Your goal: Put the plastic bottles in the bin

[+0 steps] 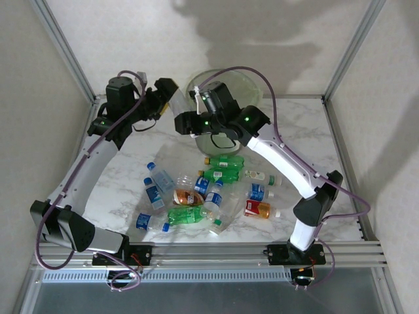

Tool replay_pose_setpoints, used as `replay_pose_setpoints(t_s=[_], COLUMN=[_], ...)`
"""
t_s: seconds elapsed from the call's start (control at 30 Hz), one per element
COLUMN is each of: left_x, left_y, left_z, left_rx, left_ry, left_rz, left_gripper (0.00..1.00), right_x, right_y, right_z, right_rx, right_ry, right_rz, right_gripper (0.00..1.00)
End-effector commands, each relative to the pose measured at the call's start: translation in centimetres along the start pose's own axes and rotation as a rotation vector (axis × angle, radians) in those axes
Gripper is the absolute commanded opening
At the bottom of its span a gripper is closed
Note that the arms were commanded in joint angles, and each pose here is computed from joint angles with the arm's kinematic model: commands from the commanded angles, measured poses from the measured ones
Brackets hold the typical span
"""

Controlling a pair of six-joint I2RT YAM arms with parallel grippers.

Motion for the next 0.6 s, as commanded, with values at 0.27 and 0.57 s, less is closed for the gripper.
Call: replay_pose_setpoints(t_s=[0.27,0.57], left_x=[-2.4,2.7], left_y=[3.2,2.6], left_z=[-3.0,-6.1], left_rx=[-0.229,-0.329], left_ry=[0.044,0.205], left_rz=[0.089,0.065], left_gripper=[0.99,0.95], right_x=[-6.0,-13.1], right_y=[3.6,4.5], right_z=[-4.0,-3.1], right_rx=[-0.138,-0.117], right_ry=[-0.198,-0.359], right_rz=[0.08,0.131], right_gripper=[0.51,0.53])
Point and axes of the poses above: each hand's point on the last joint's axis, 136 mm out from that joint toward the fingers, its own z axis out along the fingers, its own x axis along the line the jaws close on, y = z × x, the point moved 2 cm from there along -z, back along the fingers, and after that the axes turned 8 degrees about -z, right-handed, at the moved point
